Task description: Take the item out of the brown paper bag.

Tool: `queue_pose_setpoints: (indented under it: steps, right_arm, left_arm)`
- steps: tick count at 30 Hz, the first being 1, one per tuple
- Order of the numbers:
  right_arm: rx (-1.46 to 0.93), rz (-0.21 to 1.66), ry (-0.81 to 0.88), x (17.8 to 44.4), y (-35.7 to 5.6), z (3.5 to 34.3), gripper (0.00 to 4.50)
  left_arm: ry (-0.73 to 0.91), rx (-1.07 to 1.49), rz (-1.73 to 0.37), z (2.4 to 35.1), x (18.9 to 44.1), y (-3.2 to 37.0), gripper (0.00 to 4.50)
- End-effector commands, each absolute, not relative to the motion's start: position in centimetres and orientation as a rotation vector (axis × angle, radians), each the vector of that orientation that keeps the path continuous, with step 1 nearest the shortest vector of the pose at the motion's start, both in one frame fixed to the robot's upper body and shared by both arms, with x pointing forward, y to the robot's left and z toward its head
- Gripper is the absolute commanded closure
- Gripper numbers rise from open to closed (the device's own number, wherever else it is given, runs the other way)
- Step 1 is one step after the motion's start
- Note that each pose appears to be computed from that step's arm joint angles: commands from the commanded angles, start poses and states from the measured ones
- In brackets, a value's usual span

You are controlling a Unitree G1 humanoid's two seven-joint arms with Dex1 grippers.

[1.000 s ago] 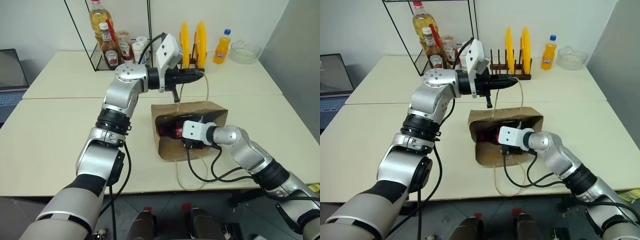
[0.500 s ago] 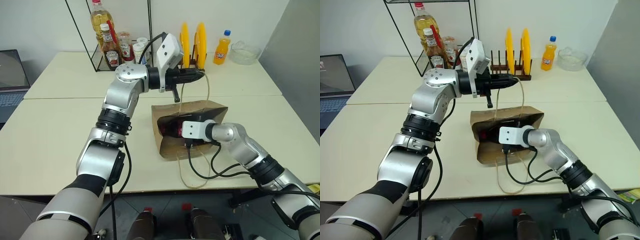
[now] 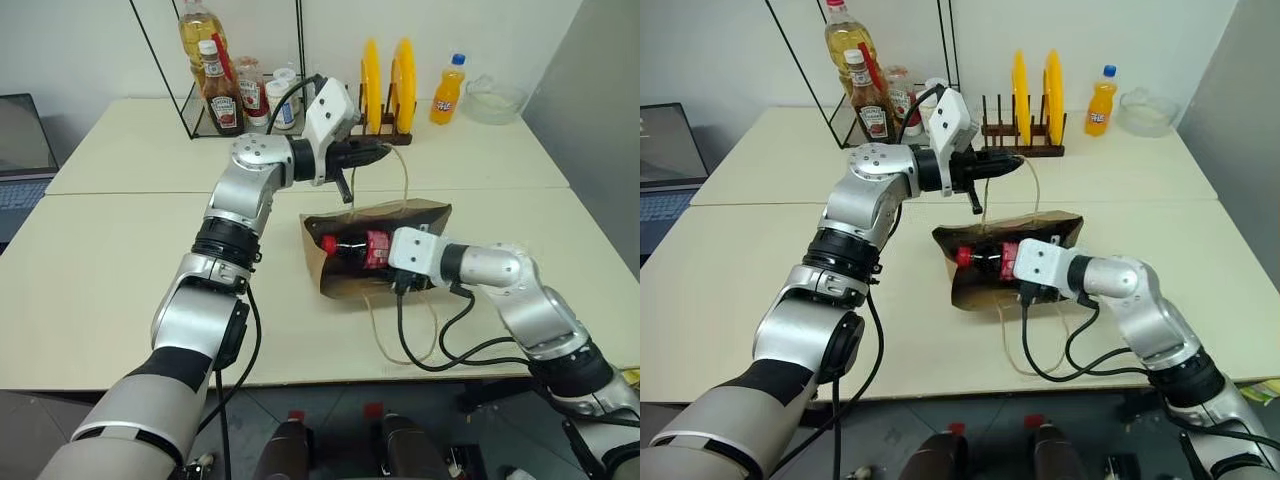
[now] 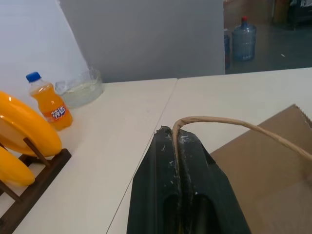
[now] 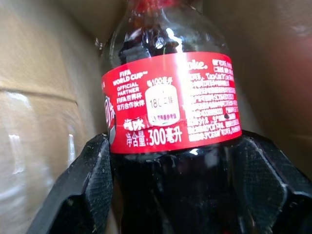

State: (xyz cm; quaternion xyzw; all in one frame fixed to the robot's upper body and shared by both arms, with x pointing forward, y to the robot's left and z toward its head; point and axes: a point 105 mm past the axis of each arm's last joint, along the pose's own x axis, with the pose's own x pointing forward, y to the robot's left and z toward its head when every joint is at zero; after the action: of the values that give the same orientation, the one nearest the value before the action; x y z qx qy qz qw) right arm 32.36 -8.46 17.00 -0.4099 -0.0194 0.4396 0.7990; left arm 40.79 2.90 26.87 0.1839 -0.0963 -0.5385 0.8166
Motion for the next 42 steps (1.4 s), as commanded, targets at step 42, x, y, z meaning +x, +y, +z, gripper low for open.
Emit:
queue_pose_setpoints:
  steps: [42]
  right_arm:
    - [-0.710, 0.545, 0.596, 37.9, -28.9, 15.4, 0.59]
  left_arm:
    - [-0.268, 0.438, -1.121, 27.9, 40.7, 3.3, 4.50]
